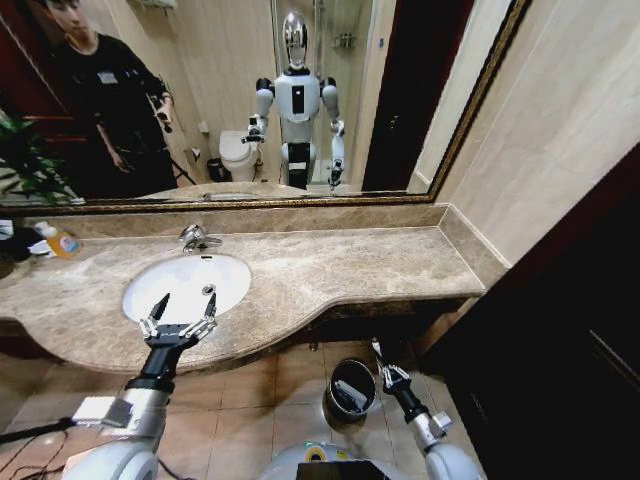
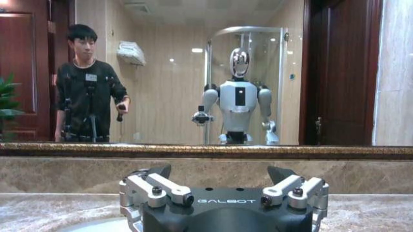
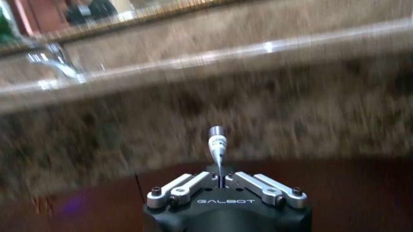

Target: Pick up the trash from the sink and place it in the trash bin.

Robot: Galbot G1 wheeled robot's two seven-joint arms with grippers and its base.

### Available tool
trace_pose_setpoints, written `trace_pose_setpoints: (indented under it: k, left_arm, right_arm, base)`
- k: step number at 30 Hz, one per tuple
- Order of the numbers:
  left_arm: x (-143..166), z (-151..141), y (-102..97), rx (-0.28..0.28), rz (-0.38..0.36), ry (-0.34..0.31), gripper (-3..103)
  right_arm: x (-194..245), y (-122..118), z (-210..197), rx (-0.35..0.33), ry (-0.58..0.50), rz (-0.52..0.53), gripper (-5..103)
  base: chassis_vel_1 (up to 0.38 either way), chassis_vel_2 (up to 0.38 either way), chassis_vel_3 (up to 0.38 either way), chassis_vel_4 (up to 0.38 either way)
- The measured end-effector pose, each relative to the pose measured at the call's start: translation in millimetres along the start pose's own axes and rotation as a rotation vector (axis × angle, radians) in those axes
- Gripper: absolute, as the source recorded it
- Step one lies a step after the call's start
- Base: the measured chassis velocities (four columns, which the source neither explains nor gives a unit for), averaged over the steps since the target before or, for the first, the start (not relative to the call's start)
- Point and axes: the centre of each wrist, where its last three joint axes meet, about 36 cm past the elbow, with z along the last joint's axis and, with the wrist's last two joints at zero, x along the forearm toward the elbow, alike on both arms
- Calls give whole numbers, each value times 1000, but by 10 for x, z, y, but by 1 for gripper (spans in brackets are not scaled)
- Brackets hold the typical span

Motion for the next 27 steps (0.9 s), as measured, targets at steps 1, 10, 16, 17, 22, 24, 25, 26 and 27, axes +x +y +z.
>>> trace_pose_setpoints:
  k: [1, 10, 16, 17, 22, 24, 25, 26, 27]
  left_arm:
    - [0, 0, 0, 0, 0, 0, 100]
    - [0, 0, 0, 0, 0, 0, 100]
    - [0, 0, 0, 0, 0, 0, 100]
    - [0, 0, 0, 0, 0, 0, 100]
    - [0, 0, 0, 0, 0, 0, 100]
    - [0, 0, 0, 0, 0, 0, 100]
    - [0, 0, 0, 0, 0, 0, 100]
    - [0, 0, 0, 0, 0, 0, 100]
    - [0, 0, 0, 0, 0, 0, 100]
  right_arm:
    - [-7, -7, 66, -4, 16, 5, 1]
    - [-62, 11, 493, -17, 150, 14, 1]
    - [-205, -3, 710, -25, 188, 40, 1]
    - [-274, -3, 819, -33, 205, 50, 1]
    - [-414, 14, 959, -47, 232, 74, 1]
    - [-472, 19, 990, -46, 239, 79, 1]
    - [-531, 25, 1010, -45, 242, 85, 1]
    - [-531, 25, 1010, -45, 242, 85, 1]
    - [-593, 33, 1020, -45, 243, 92, 1]
  base:
    - [0, 0, 0, 0]
    - [0, 0, 0, 0]
    - [0, 0, 0, 0]
    - [0, 0, 0, 0]
    - [0, 0, 0, 0]
    - [0, 0, 0, 0]
    - [0, 0, 0, 0]
    - [0, 0, 0, 0]
    - [0, 0, 0, 0]
